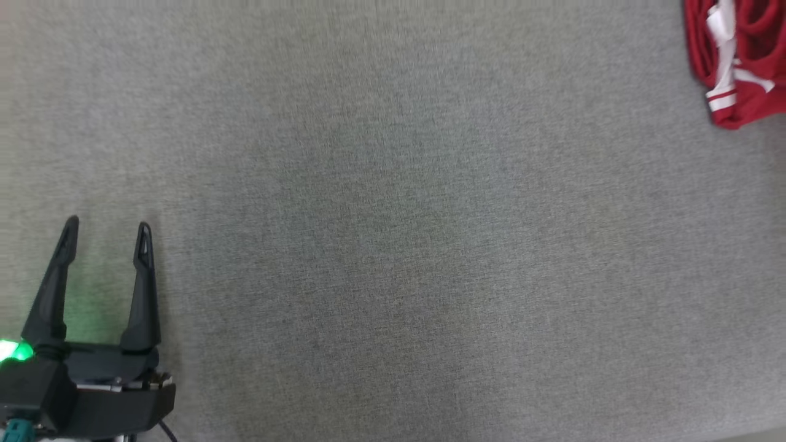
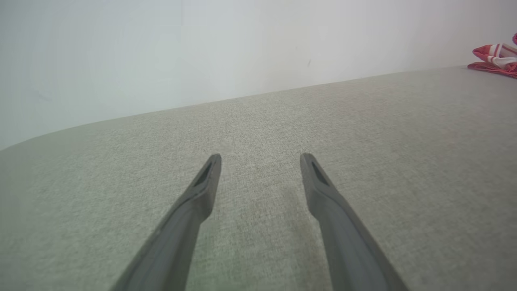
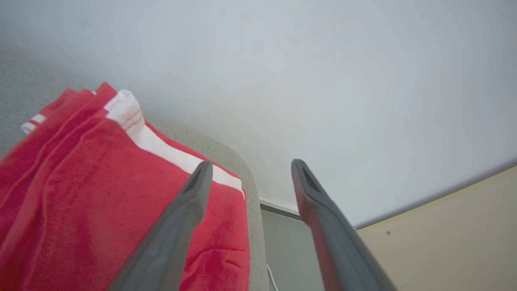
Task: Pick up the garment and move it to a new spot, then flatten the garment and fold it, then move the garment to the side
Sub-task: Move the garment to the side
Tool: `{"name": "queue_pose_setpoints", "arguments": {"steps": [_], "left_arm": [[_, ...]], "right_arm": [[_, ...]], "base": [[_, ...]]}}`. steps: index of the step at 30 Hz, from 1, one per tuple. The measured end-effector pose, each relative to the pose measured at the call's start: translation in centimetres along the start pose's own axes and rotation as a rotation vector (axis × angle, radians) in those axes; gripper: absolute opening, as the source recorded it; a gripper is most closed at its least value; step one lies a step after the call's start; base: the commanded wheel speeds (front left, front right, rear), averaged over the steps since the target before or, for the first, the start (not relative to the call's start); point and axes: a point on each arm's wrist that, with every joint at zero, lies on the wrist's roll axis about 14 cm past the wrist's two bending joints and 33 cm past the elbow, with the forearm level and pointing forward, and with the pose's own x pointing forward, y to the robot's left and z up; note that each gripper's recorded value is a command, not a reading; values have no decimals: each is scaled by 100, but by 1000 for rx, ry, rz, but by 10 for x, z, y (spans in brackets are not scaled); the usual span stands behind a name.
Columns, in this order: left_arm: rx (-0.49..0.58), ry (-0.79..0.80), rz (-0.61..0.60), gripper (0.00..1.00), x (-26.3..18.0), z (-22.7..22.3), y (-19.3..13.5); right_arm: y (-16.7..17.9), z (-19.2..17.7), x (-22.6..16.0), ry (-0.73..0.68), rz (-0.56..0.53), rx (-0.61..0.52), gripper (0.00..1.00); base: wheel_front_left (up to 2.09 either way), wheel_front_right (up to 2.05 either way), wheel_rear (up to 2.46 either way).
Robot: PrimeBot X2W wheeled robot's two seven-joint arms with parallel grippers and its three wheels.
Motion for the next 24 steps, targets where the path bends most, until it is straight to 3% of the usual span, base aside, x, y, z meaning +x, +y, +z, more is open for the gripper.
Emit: {"name": "queue_pose_setpoints", "arguments": {"steps": [14, 24], "left_arm": [[-12, 20, 95, 100, -64, 28, 10], [-8, -56, 147, 100, -106, 64, 13]], "right_arm": [[67, 98, -61, -321, 120, 277, 100], [103, 114, -138, -427, 168, 481, 100]], "base": [[0, 0, 0], [0, 0, 0]]}}
